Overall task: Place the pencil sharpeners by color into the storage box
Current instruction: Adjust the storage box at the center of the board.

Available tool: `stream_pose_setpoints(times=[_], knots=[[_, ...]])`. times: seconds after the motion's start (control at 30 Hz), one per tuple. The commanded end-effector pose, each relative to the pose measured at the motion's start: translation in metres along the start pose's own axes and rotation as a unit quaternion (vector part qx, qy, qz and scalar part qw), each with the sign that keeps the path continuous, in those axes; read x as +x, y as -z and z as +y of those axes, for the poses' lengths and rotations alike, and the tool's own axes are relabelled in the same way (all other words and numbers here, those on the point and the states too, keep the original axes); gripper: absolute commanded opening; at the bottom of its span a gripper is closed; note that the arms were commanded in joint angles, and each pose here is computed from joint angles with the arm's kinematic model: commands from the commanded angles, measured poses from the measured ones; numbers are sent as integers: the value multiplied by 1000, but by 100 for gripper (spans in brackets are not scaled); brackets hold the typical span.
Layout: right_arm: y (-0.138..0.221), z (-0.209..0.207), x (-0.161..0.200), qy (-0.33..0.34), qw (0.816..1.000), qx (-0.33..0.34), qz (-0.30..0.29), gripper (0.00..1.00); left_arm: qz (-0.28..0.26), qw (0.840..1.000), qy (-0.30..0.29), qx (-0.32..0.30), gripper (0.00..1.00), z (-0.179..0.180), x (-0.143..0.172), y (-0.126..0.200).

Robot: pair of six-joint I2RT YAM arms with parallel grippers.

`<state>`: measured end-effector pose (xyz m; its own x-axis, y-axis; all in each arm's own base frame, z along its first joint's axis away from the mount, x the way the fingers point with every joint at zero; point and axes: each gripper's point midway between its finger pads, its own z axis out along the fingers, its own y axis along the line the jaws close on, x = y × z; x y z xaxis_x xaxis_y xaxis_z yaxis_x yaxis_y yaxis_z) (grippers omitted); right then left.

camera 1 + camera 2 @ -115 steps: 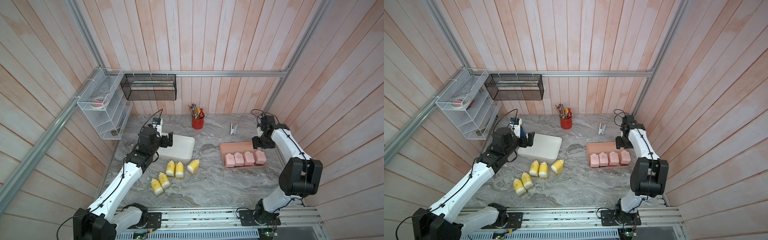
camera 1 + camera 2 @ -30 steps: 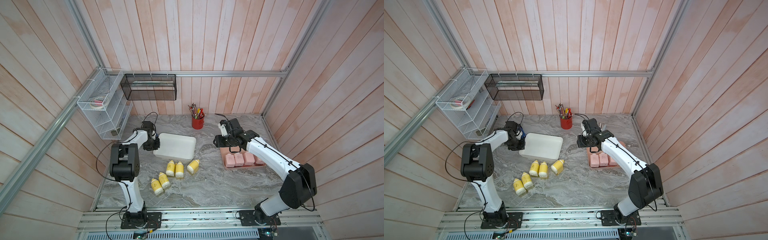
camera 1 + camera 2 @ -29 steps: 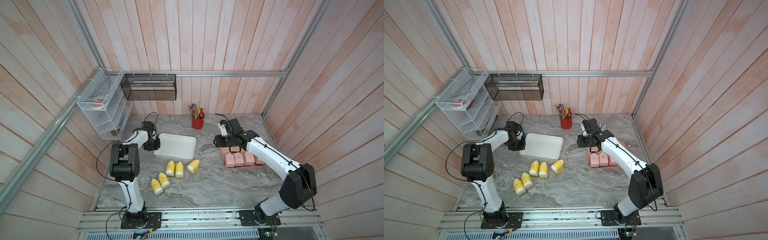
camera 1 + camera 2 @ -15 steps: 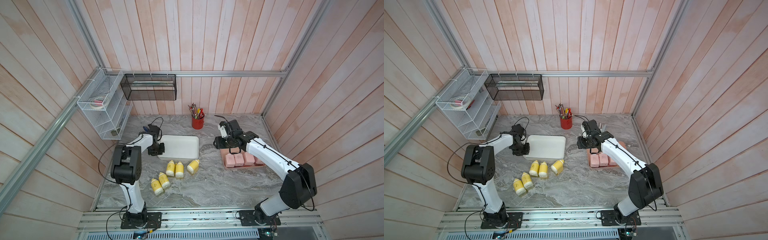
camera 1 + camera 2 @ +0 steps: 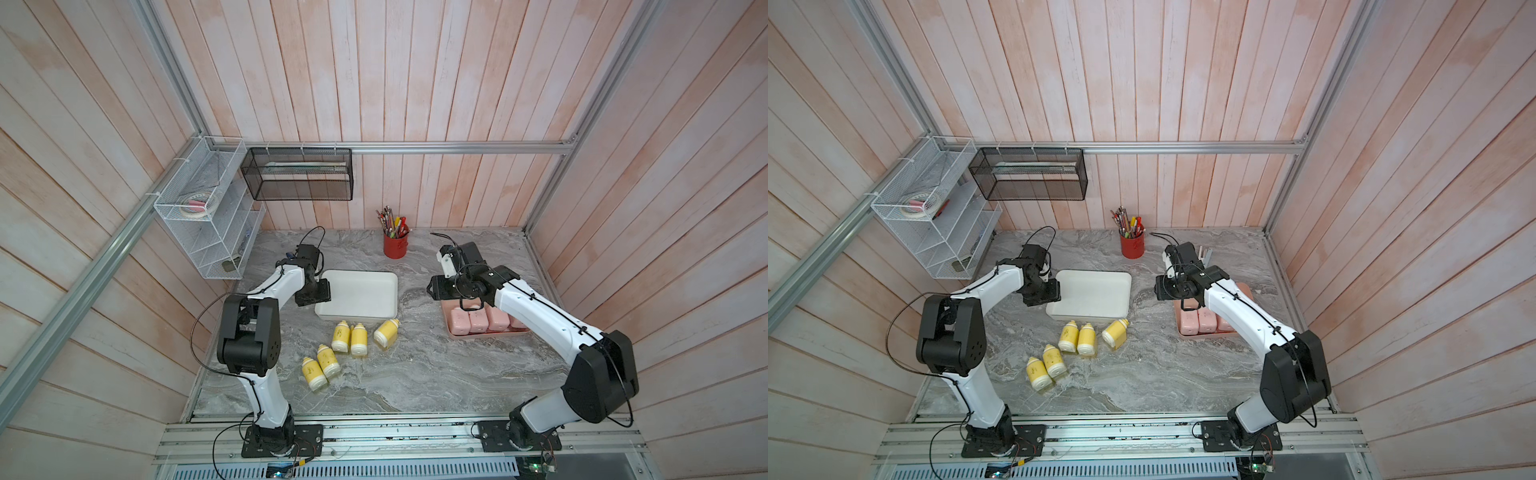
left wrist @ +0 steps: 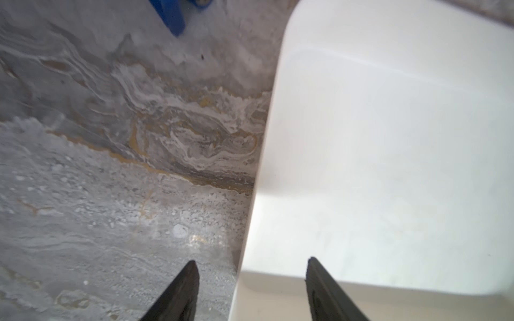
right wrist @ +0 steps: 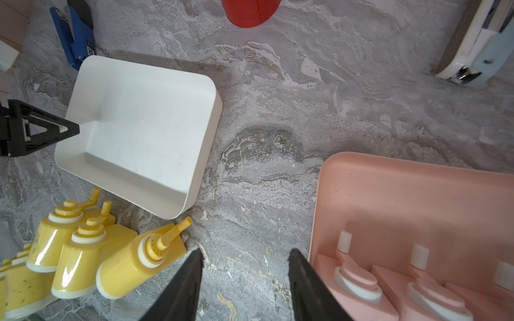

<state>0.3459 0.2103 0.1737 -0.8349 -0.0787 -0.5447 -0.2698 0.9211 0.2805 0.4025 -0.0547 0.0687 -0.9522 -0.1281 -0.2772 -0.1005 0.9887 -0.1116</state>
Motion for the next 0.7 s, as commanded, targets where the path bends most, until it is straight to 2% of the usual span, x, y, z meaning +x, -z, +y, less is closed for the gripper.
stream_pose_setpoints(times=[0.0, 0.2, 0.33, 0.53, 0.67], knots=[[13, 6, -3, -2, 1000, -11, -19, 53, -36, 999, -6, -6, 66, -4, -14, 33], [24, 4, -1, -4, 999, -7, -31, 53, -71, 997, -22, -5, 68, -19, -16, 75], [32, -3, 1, -5, 999, 6, -39, 53, -98, 992, -77, 24, 69, -55, -6, 106], [42, -13, 8, -16, 998, 6, -57, 54, -101, 973, -193, 81, 70, -122, 36, 136], [47, -26, 17, -20, 998, 15, -51, 54, -78, 958, -260, 97, 73, -155, 76, 140]])
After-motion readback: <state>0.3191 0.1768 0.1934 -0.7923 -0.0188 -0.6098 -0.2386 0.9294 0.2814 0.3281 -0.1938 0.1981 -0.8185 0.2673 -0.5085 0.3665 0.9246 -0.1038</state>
